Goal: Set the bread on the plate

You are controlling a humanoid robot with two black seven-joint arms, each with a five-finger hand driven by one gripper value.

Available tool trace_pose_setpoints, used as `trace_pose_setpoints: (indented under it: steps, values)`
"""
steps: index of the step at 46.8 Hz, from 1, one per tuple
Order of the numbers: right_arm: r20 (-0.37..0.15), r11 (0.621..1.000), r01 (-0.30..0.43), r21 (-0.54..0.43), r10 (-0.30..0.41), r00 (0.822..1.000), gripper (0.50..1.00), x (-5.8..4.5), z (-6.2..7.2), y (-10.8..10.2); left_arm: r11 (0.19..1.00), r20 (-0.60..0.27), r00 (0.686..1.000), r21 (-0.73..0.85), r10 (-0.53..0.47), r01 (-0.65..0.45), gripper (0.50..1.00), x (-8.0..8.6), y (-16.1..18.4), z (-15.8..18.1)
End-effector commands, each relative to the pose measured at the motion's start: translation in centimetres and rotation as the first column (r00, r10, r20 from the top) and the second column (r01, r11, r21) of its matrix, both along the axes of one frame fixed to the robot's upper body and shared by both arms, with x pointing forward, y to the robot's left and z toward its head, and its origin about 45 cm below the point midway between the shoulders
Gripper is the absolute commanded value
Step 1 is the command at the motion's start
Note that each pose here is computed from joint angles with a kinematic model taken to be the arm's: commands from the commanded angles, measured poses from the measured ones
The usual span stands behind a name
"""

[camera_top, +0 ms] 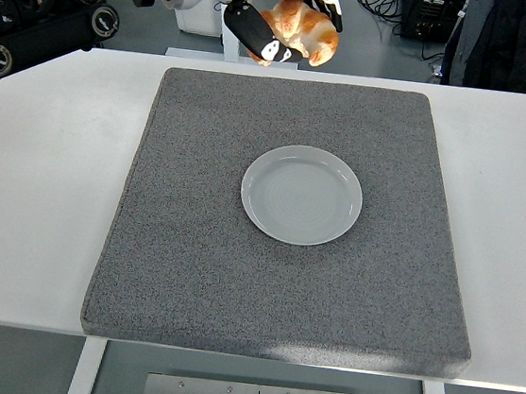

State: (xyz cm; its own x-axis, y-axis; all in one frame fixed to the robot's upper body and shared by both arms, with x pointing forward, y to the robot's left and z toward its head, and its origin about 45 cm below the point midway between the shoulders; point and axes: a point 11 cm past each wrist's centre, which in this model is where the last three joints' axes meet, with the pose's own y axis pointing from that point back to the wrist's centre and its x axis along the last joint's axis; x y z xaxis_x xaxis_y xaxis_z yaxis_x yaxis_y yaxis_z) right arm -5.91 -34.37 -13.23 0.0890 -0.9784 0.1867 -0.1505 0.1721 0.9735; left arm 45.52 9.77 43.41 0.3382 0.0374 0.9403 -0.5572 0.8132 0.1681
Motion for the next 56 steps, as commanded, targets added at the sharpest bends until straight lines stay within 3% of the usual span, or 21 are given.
trace_pose_setpoints:
  steps: [1,24,33,49,56]
  values:
    - [0.000,1.000,0.000,0.000,0.000,1.000,1.000,0.0,0.0,0.0,1.000,-0.002,1.000,0.007,-0.027,0.027,0.500,-0.4,-1.4,-0.2]
    - [0.000,1.000,0.000,0.000,0.000,1.000,1.000,0.0,0.0,0.0,0.983,-0.050,0.988,0.103,-0.148,0.152,0.500,-2.3,-7.4,-4.5]
    - [0.000,1.000,0.000,0.000,0.000,1.000,1.000,0.0,0.0,0.0,0.977,-0.073,0.989,0.157,-0.131,0.141,0.500,-1.9,-7.1,-6.9]
    - [0.000,1.000,0.000,0.000,0.000,1.000,1.000,0.0,0.0,0.0,0.958,-0.094,0.982,0.223,-0.164,0.181,0.500,-2.8,-8.2,-11.0]
    - [0.000,1.000,0.000,0.000,0.000,1.000,1.000,0.0,0.0,0.0,0.958,-0.099,0.988,0.252,-0.118,0.140,0.500,-1.9,-6.6,-13.1]
